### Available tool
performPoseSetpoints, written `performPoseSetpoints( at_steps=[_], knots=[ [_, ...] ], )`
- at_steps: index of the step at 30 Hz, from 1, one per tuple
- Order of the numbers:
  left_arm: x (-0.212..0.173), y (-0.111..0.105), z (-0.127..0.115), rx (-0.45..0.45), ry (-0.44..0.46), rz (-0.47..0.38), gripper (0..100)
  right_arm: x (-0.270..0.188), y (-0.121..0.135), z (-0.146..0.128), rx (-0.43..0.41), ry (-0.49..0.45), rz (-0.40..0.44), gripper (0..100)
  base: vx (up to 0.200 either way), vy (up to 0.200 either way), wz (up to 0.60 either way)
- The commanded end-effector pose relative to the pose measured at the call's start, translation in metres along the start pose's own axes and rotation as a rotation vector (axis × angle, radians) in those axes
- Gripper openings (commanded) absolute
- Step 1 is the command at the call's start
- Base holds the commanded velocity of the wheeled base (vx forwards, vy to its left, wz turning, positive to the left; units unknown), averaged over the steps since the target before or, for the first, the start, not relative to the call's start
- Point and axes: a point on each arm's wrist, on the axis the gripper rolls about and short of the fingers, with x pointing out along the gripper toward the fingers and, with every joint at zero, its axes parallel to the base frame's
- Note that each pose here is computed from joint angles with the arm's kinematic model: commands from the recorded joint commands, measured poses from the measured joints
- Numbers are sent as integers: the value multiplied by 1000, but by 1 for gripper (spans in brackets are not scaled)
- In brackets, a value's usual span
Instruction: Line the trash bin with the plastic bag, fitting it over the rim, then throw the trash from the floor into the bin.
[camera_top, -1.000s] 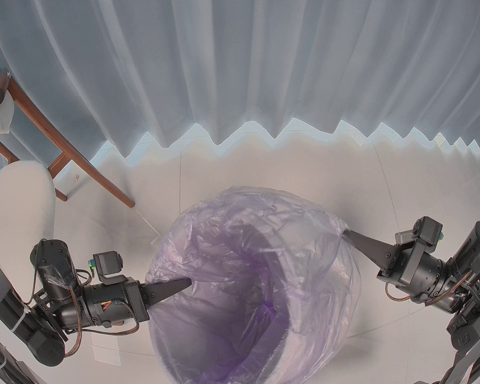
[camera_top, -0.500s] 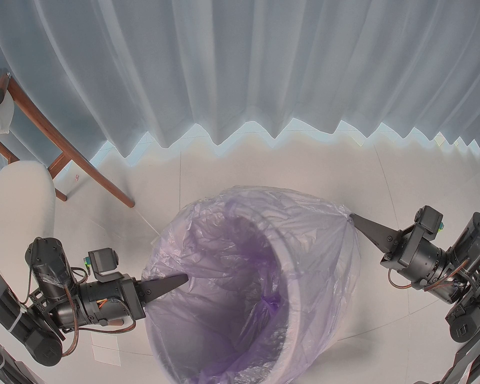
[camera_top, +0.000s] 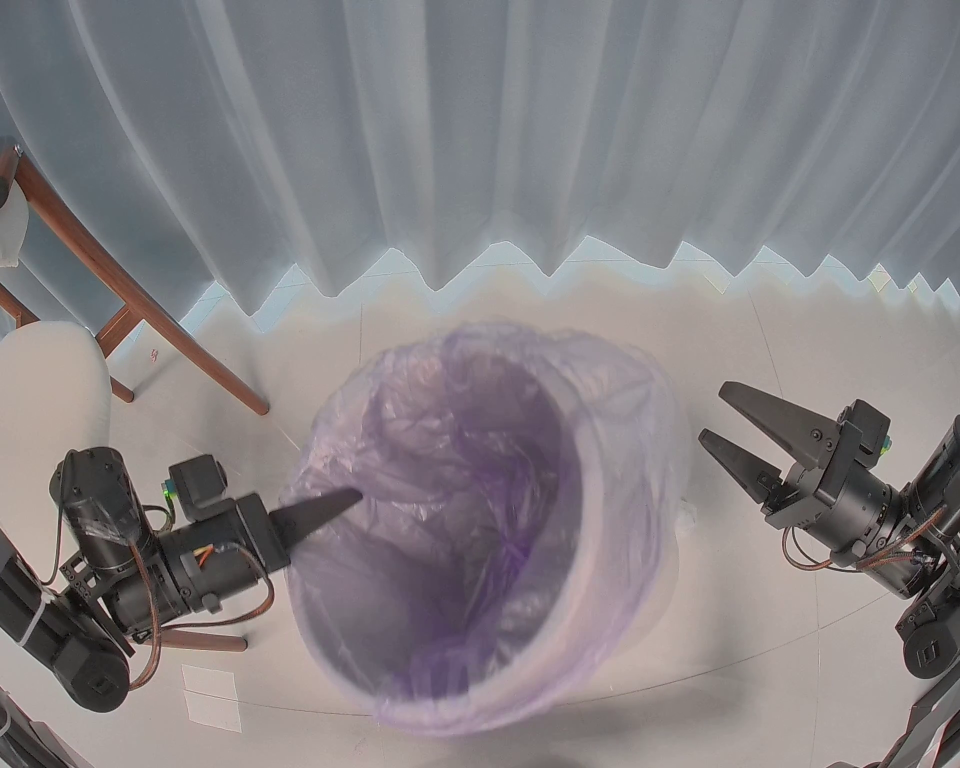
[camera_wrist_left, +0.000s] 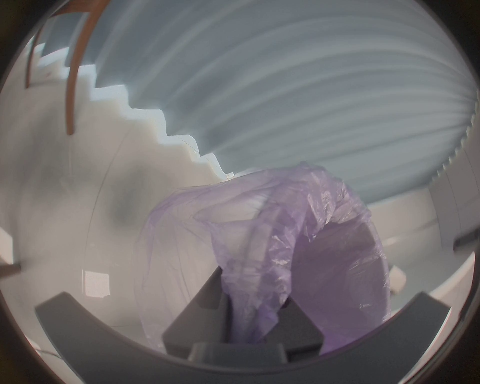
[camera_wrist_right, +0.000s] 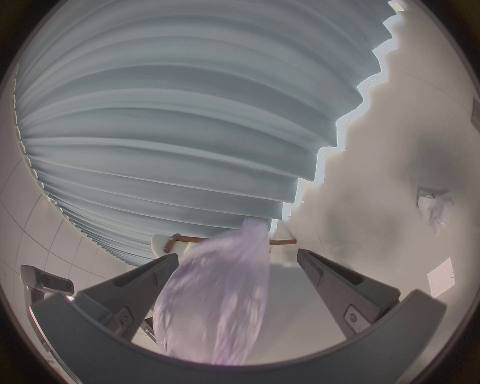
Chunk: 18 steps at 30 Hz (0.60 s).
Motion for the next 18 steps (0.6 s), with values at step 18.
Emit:
performPoseSetpoints(
  at_steps=[18],
  knots=[
    [70,-6,9,-276,-274,-20,0,2,10,-43,124,210,58,100,0,0,0]
  ],
)
